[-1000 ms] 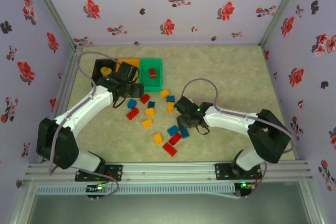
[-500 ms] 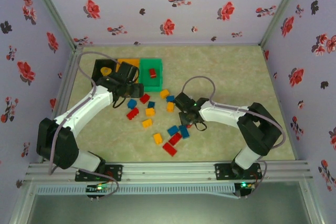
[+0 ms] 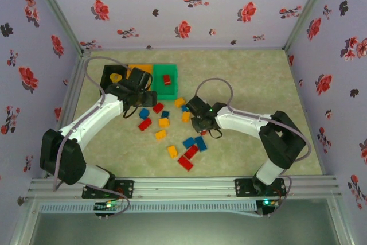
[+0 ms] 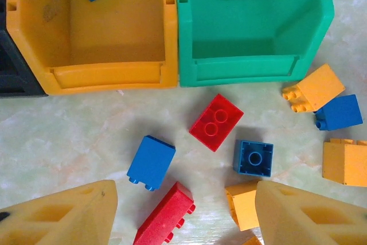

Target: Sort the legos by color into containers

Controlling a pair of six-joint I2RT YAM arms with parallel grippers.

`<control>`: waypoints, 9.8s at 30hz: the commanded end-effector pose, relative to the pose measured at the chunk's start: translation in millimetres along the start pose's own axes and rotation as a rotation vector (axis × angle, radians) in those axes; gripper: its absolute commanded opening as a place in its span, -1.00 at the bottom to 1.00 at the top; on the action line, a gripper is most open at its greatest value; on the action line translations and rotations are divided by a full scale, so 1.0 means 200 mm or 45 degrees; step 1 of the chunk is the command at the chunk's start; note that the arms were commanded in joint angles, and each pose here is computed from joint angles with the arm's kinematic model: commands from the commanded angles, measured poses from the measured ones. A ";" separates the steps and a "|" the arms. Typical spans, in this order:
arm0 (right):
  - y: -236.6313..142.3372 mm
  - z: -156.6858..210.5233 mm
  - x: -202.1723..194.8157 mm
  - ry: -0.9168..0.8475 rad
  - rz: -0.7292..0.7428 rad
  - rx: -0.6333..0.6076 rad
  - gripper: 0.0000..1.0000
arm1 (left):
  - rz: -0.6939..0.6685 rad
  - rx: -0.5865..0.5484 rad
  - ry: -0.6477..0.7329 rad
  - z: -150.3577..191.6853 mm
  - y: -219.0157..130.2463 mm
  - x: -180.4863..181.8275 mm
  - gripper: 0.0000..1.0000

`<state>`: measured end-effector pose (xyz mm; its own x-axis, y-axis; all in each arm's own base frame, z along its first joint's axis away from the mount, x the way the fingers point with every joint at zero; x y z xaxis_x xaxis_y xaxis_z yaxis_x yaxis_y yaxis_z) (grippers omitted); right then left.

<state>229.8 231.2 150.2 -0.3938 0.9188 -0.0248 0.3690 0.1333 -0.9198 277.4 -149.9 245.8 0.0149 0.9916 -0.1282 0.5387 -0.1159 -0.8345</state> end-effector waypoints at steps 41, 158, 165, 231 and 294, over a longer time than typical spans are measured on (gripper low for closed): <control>-0.28 -0.77 -0.01 0.160 -0.232 -0.689 0.57 | 0.049 0.051 -0.125 0.21 -0.05 -0.01 0.32; -0.14 -0.29 -0.06 0.152 -0.072 -0.402 0.58 | 0.020 -0.159 -0.504 -0.48 0.09 0.67 0.32; -0.05 -0.31 0.14 -0.007 -0.093 -0.379 0.57 | 0.087 -0.159 -0.425 -0.33 -0.03 0.50 0.33; 0.24 -0.40 0.55 -0.108 -0.069 -0.244 -0.32 | 0.087 -0.198 -0.394 -0.20 -0.25 0.45 0.40; -0.30 -1.02 0.33 -0.085 -0.422 -0.730 0.58 | 0.076 -0.050 -0.363 0.13 -0.26 0.33 0.45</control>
<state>365.7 369.4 246.4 -0.5902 0.7834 0.1948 0.5355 0.5606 -0.6316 230.6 -76.5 276.8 -0.1654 0.9260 -0.3392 0.6026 -0.1774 -0.7781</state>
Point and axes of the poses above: each hand's point on the last joint's axis, 136 mm out from that joint toward the fingers, its own y axis out along the fingers, its own x axis along the line the jaws close on, z = x × y, the point moved 10 cm from there along -y, back along the fingers, and after that the axes turned 7 degrees about -y, right-handed, at the moved point
